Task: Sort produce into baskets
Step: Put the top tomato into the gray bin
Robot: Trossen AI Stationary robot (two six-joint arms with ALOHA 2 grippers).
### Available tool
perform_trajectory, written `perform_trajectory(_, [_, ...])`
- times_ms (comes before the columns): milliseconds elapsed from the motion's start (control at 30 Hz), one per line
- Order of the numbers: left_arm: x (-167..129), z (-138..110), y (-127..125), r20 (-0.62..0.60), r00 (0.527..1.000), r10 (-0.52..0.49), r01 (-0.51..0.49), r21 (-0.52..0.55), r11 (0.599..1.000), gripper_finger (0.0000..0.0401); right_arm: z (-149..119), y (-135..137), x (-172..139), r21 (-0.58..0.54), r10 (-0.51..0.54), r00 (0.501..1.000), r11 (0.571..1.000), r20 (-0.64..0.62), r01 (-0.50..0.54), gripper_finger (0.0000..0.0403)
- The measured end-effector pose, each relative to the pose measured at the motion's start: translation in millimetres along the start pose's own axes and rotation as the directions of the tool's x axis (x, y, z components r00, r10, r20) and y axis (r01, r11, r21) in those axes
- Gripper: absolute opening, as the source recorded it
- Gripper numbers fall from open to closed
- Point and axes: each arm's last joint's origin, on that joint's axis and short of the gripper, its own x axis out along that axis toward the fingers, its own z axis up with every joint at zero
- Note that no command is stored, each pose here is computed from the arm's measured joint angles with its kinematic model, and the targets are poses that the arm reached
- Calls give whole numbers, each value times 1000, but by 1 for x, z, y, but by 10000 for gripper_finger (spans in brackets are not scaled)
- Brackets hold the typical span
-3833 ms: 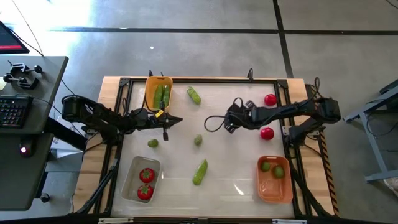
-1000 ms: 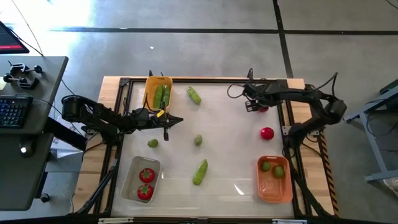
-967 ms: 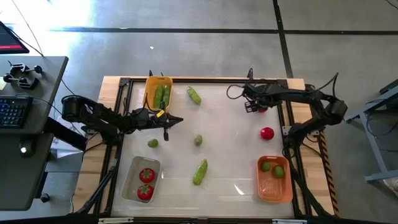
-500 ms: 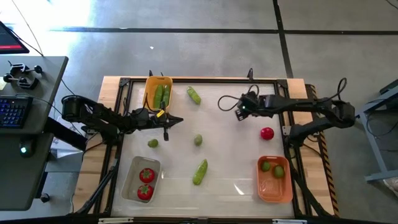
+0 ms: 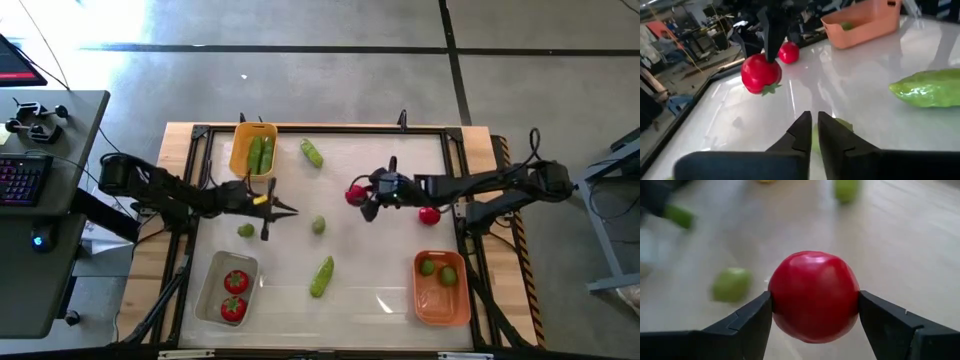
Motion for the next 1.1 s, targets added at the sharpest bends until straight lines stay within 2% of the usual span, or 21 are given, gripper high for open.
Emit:
perform_trajectory(267, [28, 29, -9, -107, 994, 28, -11, 159, 987, 114, -3, 17, -3, -60, 154, 988, 987, 21, -152, 265])
perform_trajectory(433, [37, 48, -10, -69, 995, 65, -47, 240, 970, 179, -4, 26, -6, -95, 242, 970, 966, 15, -240, 265])
perform_trajectory(600, [44, 65, -10, -33, 998, 57, -47, 247, 968, 229, -5, 38, -10, -135, 342, 939, 932, 27, -335, 265])
perform_trajectory(733, [51, 78, -9, -27, 999, 26, -19, 240, 971, 251, -6, 46, -13, -176, 397, 917, 906, 37, -385, 265])
perform_trajectory(900, [63, 83, -12, -44, 998, -37, 47, 241, 969, 257, -7, 52, -16, -208, 430, 902, 887, 45, -412, 265])
perform_trajectory(1100, [77, 87, -12, -20, 999, -33, 37, 281, 959, 257, -9, 58, -19, -241, 458, 887, 868, 51, -434, 265])
